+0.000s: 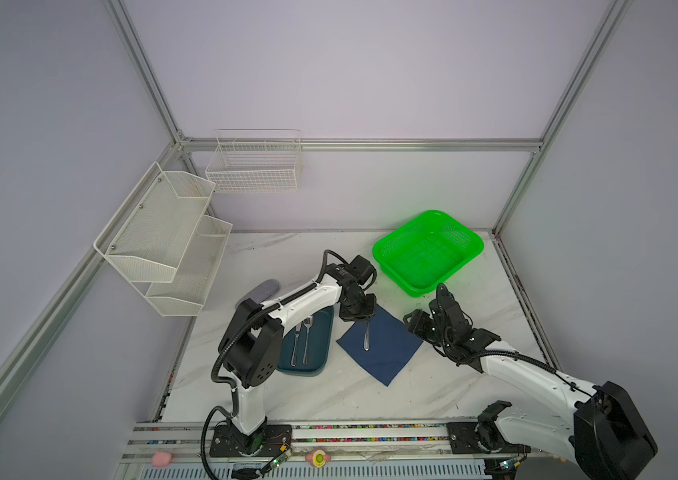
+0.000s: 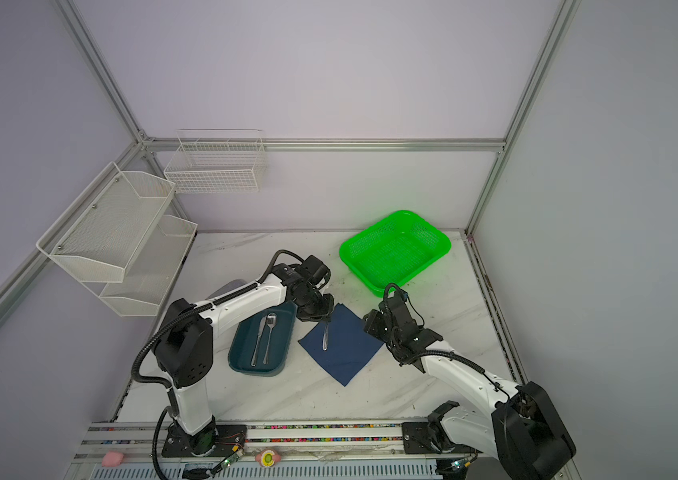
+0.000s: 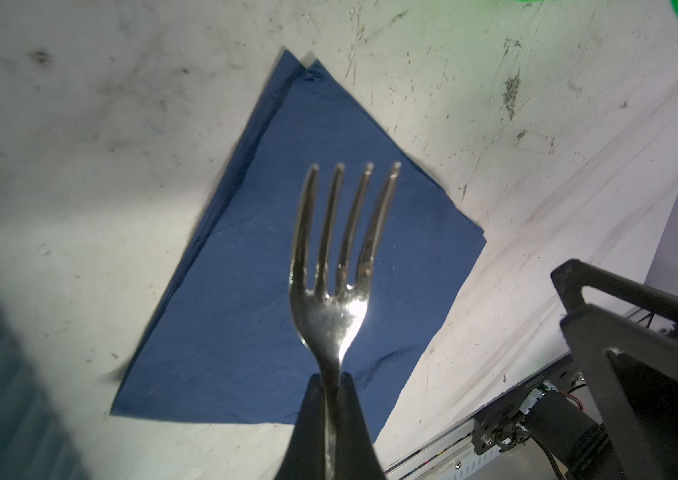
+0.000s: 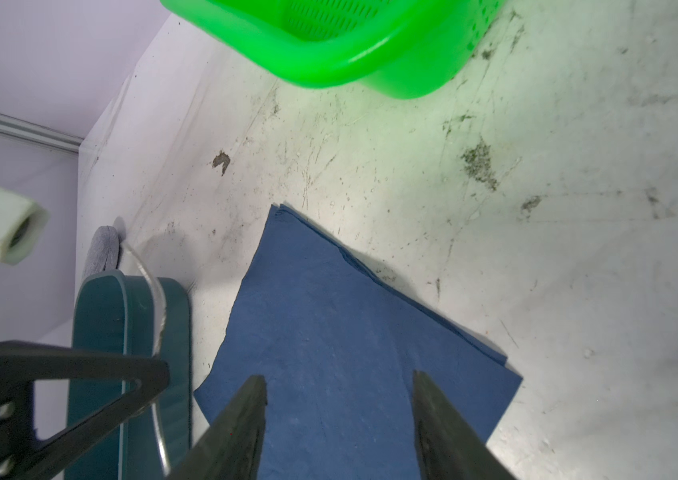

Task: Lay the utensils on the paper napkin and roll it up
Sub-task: 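Lift the fork with the left gripper and carry it over the napkin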

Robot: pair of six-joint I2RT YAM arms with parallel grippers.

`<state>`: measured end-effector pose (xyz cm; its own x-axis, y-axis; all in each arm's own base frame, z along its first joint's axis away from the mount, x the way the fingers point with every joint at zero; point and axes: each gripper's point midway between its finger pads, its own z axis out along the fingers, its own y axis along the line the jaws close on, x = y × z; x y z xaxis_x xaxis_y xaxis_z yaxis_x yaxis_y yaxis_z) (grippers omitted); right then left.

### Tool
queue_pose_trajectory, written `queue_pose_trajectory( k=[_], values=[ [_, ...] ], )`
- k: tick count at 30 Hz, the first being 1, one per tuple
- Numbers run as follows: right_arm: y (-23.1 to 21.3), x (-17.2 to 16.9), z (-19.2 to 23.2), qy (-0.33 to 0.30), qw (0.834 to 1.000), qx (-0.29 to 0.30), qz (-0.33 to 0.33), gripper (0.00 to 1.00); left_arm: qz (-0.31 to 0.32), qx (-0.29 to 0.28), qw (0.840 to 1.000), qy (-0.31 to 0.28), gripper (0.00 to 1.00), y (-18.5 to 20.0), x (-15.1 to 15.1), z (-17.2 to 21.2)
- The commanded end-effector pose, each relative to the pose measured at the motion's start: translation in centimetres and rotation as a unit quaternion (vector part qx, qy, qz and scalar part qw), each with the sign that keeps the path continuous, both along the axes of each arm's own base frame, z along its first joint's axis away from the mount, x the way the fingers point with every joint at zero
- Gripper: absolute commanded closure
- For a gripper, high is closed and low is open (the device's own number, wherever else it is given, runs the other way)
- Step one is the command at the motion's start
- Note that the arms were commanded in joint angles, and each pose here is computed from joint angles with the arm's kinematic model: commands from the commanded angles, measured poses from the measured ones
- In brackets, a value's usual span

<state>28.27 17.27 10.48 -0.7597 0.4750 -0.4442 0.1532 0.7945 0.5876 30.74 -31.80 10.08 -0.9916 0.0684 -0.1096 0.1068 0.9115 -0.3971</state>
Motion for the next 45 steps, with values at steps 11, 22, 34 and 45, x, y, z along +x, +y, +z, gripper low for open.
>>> queue_pose_trajectory(
  k=[11, 22, 34, 45],
  values=[
    [-0.8, -0.5, -1.5, 0.009, 1.000, -0.001, 0.021, 0.42, 0.040, -0.052, 0.998, 0.013, 1.00, -6.1, 1.7, -0.7],
    [-1.4, -0.2, -2.1, 0.015, 1.000, -0.009, 0.025, 0.42, 0.063, -0.042, 0.996, 0.046, 1.00, -6.5, 1.6, -3.1],
    [-1.1, 0.0, -2.8, 0.024, 0.999, 0.001, 0.029, 0.42, 0.062, -0.041, 0.995, 0.061, 0.98, -7.3, 0.7, -3.8],
    [-1.0, 0.0, -2.8, 0.024, 0.999, 0.004, 0.030, 0.42, 0.065, -0.033, 0.995, 0.061, 0.90, -7.2, 0.7, -4.3]
  ],
)
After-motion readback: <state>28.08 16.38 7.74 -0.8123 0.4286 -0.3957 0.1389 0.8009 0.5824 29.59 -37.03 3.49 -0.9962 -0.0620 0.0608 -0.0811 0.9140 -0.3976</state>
